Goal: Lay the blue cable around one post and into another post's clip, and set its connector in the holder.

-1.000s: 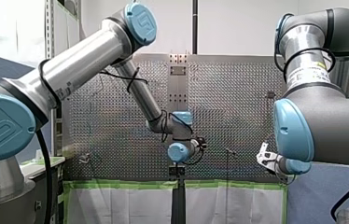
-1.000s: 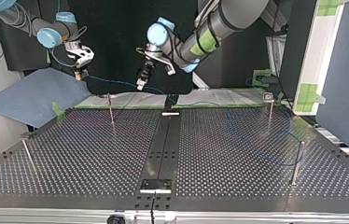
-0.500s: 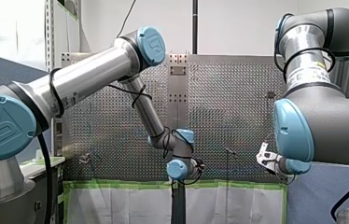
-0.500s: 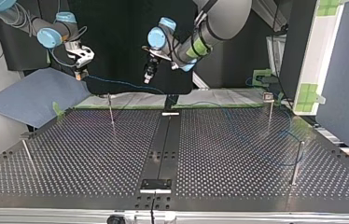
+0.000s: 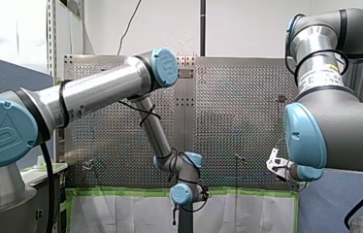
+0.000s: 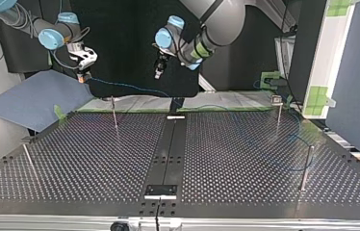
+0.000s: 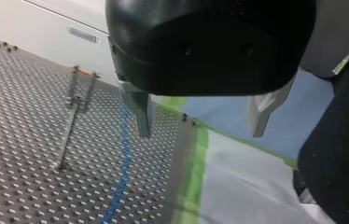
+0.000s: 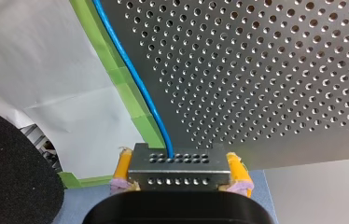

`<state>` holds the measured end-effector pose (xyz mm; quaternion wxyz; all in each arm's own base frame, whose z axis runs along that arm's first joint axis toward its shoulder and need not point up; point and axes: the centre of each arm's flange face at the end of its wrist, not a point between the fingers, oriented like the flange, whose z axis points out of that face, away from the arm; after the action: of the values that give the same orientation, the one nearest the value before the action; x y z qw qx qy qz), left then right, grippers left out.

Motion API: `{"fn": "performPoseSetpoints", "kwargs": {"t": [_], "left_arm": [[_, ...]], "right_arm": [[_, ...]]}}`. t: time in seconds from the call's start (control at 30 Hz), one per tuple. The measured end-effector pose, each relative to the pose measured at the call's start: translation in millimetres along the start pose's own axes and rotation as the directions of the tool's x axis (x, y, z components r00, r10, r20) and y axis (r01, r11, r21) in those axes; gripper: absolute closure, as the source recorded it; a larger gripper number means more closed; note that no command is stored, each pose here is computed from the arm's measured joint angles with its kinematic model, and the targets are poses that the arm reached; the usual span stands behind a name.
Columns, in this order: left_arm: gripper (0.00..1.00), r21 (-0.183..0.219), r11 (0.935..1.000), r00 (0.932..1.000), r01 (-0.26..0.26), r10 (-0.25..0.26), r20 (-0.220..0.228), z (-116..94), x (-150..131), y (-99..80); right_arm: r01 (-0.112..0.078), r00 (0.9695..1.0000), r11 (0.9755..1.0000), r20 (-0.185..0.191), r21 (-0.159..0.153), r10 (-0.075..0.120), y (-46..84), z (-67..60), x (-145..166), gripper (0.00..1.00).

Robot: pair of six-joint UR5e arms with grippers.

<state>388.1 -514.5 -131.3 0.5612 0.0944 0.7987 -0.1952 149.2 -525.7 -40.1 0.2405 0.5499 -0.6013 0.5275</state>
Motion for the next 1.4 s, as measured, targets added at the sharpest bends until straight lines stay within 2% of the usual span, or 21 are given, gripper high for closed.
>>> {"fn": "performPoseSetpoints", "kwargs": {"t": [0.23,0.57,0.77,1.03,1.4], "left_arm": [[0.0,-0.015,0.9999,0.9986,-0.008,0.008,-0.052,12.0,29.7,5.3],[0.0,-0.053,0.9981,0.9914,-0.031,0.024,-0.129,29.0,63.0,20.1],[0.0,-0.069,0.9967,0.989,-0.042,0.031,-0.144,39.4,55.3,19.6],[0.0,-0.101,0.9934,0.9889,-0.054,0.039,-0.143,45.0,45.0,20.6],[0.0,-0.11,0.9916,0.9928,-0.068,0.057,-0.105,40.6,-0.6,6.4]], "right_arm": [[-0.001,1.0,1.0,0.002,0.0,0.001,0.2,-0.2,-0.8,1.0],[0.0,1.0,1.0,0.001,0.0,0.0,0.0,0.0,-0.4,1.0],[0.0,1.0,1.0,0.0,0.001,0.0,-0.1,0.1,-0.2,1.0],[0.0,1.0,1.0,0.001,0.002,0.0,-0.1,0.1,-0.5,1.0],[0.001,1.0,1.0,-0.001,0.002,-0.001,0.0,0.4,-0.8,1.0]]}}
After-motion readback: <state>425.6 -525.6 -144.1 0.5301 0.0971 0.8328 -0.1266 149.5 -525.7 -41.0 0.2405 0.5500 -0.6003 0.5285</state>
